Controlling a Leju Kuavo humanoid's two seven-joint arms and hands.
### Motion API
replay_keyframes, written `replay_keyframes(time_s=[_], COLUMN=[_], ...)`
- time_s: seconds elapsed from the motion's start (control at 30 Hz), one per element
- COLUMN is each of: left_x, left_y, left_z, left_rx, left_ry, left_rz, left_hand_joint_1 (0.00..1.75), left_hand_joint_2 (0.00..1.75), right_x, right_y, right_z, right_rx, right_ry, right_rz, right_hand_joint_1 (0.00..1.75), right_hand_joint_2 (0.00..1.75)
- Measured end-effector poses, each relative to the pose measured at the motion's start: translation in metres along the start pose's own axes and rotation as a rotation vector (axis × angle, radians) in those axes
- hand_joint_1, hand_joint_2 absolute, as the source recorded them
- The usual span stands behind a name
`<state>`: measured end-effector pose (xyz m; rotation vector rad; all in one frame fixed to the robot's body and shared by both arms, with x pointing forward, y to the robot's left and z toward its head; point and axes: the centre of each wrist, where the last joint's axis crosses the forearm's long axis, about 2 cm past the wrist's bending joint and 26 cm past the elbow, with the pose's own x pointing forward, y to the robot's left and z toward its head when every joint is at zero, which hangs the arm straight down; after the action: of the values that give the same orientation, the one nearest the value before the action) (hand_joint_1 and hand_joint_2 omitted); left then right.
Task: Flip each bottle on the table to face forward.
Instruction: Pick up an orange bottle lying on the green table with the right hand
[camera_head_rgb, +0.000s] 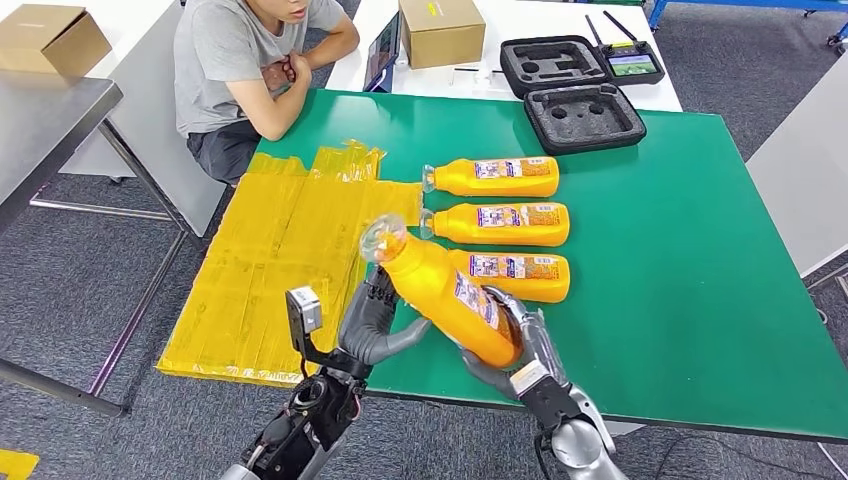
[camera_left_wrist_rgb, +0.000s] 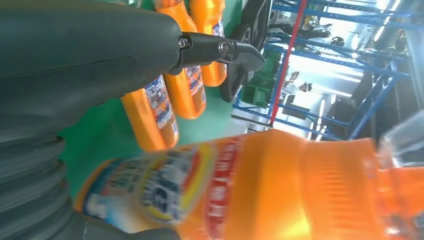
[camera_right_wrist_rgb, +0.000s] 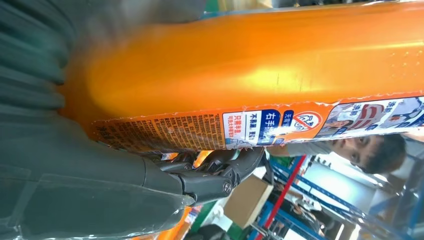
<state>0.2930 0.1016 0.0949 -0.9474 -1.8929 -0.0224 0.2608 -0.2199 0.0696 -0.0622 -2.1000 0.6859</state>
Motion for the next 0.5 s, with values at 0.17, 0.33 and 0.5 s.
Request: replay_keyframes(time_s=[0.17,0.33,0.5], left_x=[0.0008,0.0012,0.0001], left_y=[-0.0001,0.0008,-0.0019], left_z=[-0.0007,-0.0007,-0.0015], left_rx=[-0.009,-0.007,-0.036], left_ry=[-0.008,-0.011,-0.008], left_rz=[0.025,0.027,0.055], left_hand_joint_1=[0.0,0.0,0.0], left_hand_joint_2=[1.75,1.75,1.75], right_x=[-0.0026,-0.0039,-0.0059], right_y=[0.0036,0.0061,0.0062], right_z=[0.0026,0.0043,0.0048], right_rx=[0.01,0.019,0.013], right_ry=[0.016,0.024,0.032], right_rz=[-0.006,-0.01,0.0], right_hand_joint_1=[1.75,1.75,1.74], right_hand_joint_2=[1.75,1.75,1.75])
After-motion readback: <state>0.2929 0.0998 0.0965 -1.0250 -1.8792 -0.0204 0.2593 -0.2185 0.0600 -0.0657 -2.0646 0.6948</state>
